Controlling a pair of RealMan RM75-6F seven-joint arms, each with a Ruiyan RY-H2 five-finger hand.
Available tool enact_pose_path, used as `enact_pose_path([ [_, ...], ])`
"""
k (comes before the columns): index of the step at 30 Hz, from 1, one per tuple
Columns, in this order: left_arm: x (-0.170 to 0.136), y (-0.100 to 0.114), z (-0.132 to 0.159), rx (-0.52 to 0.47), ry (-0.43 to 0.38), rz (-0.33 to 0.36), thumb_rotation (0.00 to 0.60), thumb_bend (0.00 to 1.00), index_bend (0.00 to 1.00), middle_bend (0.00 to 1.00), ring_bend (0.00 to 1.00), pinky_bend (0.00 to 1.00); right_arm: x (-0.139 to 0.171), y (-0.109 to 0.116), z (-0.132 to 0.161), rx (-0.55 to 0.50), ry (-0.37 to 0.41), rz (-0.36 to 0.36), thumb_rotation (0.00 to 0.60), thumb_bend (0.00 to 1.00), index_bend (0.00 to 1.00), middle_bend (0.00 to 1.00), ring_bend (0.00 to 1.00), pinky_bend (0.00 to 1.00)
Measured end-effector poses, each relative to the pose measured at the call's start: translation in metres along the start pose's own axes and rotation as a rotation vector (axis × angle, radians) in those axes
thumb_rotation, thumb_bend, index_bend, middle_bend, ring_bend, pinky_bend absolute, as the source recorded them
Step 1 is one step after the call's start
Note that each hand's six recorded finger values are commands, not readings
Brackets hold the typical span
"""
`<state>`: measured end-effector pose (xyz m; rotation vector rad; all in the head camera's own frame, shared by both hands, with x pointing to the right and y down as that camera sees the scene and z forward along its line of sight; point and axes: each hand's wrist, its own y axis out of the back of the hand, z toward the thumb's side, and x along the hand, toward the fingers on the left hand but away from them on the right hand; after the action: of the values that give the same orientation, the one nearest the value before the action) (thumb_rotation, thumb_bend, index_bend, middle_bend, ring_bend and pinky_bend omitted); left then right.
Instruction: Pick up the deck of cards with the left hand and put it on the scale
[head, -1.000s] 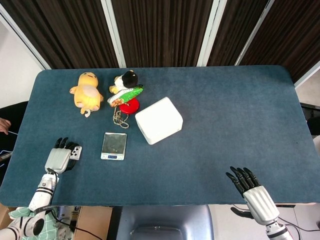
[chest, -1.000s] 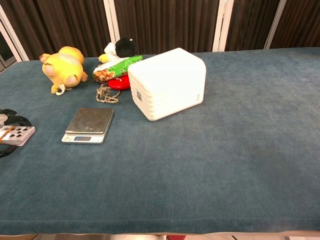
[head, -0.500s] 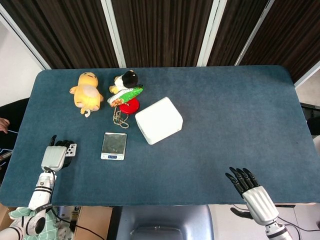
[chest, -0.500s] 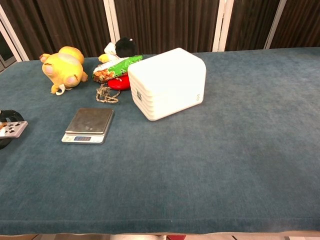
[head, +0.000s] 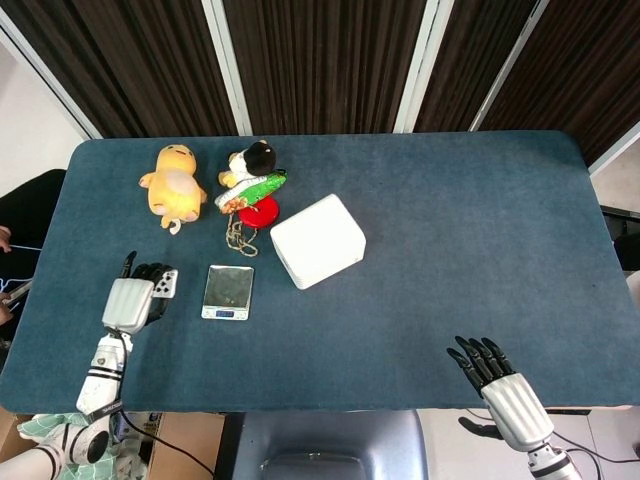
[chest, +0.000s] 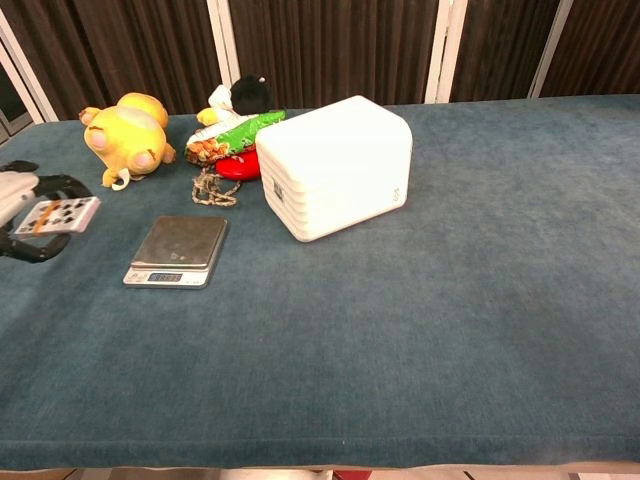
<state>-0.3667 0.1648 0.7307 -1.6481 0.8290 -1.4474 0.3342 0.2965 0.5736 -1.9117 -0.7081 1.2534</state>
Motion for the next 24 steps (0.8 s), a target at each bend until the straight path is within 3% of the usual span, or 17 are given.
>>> enact_pose_path([
  [6, 0.016, -0.002, 0.051, 0.021, -0.075, 0.013, 0.600, 0.59, 0.94, 0.97, 0.54, 0.00, -0.001, 0.000, 0.000, -0.005, 0.006, 0.004, 0.600, 0.11, 0.00, 0.00, 0.00, 0.00],
  [9, 0.023, -0.007, 0.075, 0.045, -0.108, 0.002, 0.600, 0.57, 0.89, 0.89, 0.47, 0.00, -0.001, 0.000, 0.000, -0.007, 0.011, 0.010, 0.600, 0.11, 0.00, 0.00, 0.00, 0.00],
  [13, 0.026, -0.010, 0.096, 0.076, -0.143, -0.001, 0.600, 0.51, 0.62, 0.61, 0.31, 0.00, 0.000, 0.000, 0.000, -0.012, 0.020, 0.015, 0.600, 0.11, 0.00, 0.00, 0.00, 0.00],
  [15, 0.025, -0.011, 0.100, 0.069, -0.150, -0.006, 0.600, 0.49, 0.52, 0.51, 0.25, 0.00, 0.001, 0.001, 0.000, -0.013, 0.021, 0.015, 0.600, 0.11, 0.00, 0.00, 0.00, 0.00],
  [22, 0.024, -0.013, 0.097, 0.047, -0.140, -0.050, 0.600, 0.40, 0.20, 0.20, 0.03, 0.00, 0.000, -0.001, 0.001, -0.005, 0.020, 0.018, 0.600, 0.11, 0.00, 0.00, 0.00, 0.00],
  [24, 0.025, -0.013, 0.095, 0.036, -0.130, -0.066, 0.600, 0.38, 0.14, 0.15, 0.00, 0.00, -0.001, -0.001, 0.001, -0.004, 0.017, 0.018, 0.600, 0.11, 0.00, 0.00, 0.00, 0.00],
])
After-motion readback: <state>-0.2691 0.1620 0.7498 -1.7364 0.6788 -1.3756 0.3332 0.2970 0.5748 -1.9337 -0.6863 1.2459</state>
